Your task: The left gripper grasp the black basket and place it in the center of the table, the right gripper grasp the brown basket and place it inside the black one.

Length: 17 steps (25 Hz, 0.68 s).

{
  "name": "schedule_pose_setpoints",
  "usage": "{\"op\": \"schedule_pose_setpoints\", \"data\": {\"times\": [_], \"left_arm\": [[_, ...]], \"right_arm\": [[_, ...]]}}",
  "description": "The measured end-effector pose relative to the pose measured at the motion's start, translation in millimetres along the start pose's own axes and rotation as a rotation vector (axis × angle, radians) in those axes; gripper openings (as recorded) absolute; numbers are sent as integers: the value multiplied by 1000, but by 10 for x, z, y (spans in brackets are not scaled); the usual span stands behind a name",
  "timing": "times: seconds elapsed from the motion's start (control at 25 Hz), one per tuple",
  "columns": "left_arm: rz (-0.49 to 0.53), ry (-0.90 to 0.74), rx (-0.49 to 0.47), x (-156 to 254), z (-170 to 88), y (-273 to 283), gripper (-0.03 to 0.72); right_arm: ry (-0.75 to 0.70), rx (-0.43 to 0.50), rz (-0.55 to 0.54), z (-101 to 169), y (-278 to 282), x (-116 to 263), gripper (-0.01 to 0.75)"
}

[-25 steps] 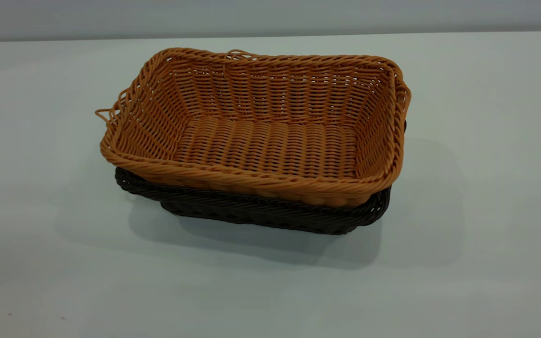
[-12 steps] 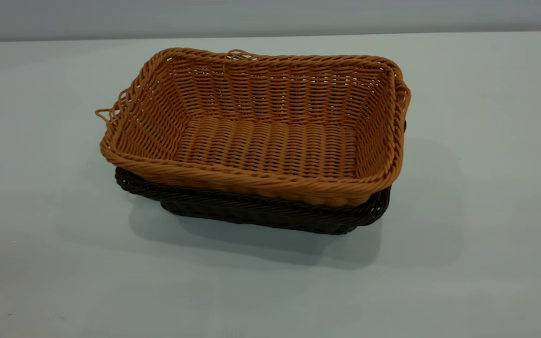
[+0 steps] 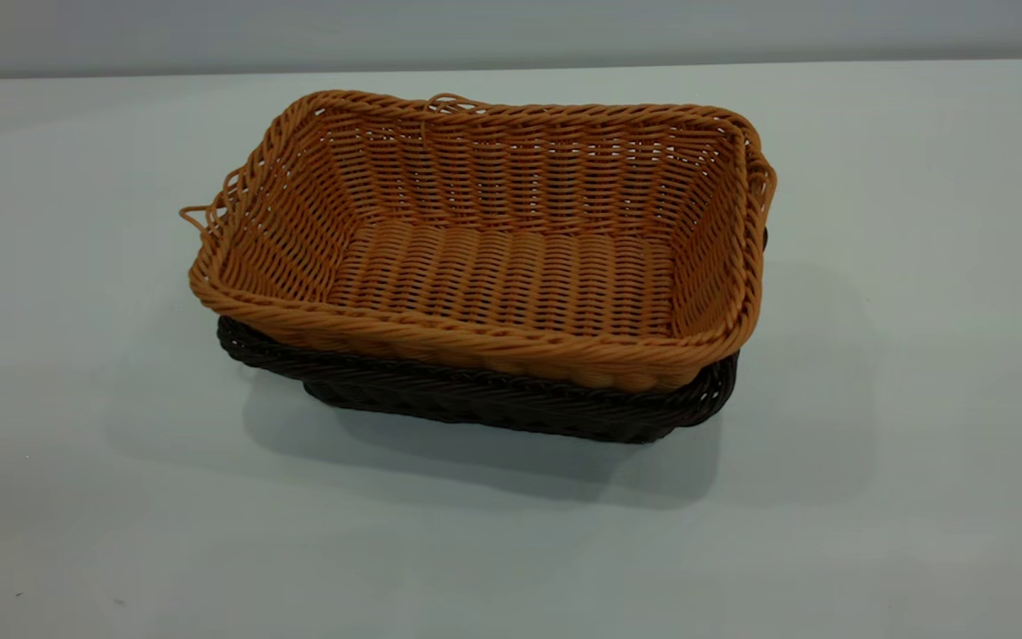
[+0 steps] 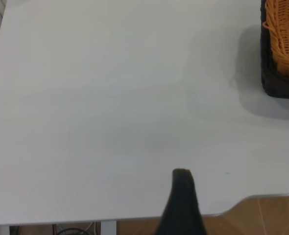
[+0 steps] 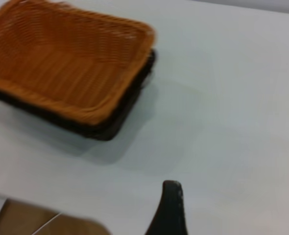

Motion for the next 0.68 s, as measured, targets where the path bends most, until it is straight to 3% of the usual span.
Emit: {"op": "schedule_pose_setpoints", "data": {"times": [0.32,0.68], "left_arm": [[0,0,0,0,0,0,541],[0,0,0,0,0,0,541]], "right_arm": [[-230,239,47,-349,33,112,586],[-261,261,48,-383,42,124,586]]}}
Point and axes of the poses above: a point on each arm's last joint axis where the gripper is mounted, y pointing back along that axis away from the gripper, z along the wrist's bending axis when the last joint is at zero, x = y × z, the point moved 9 cm from there along -y, pointing out along that axis toward the gripper, and after that the axes turned 12 degrees about y, right-handed, at the moved point
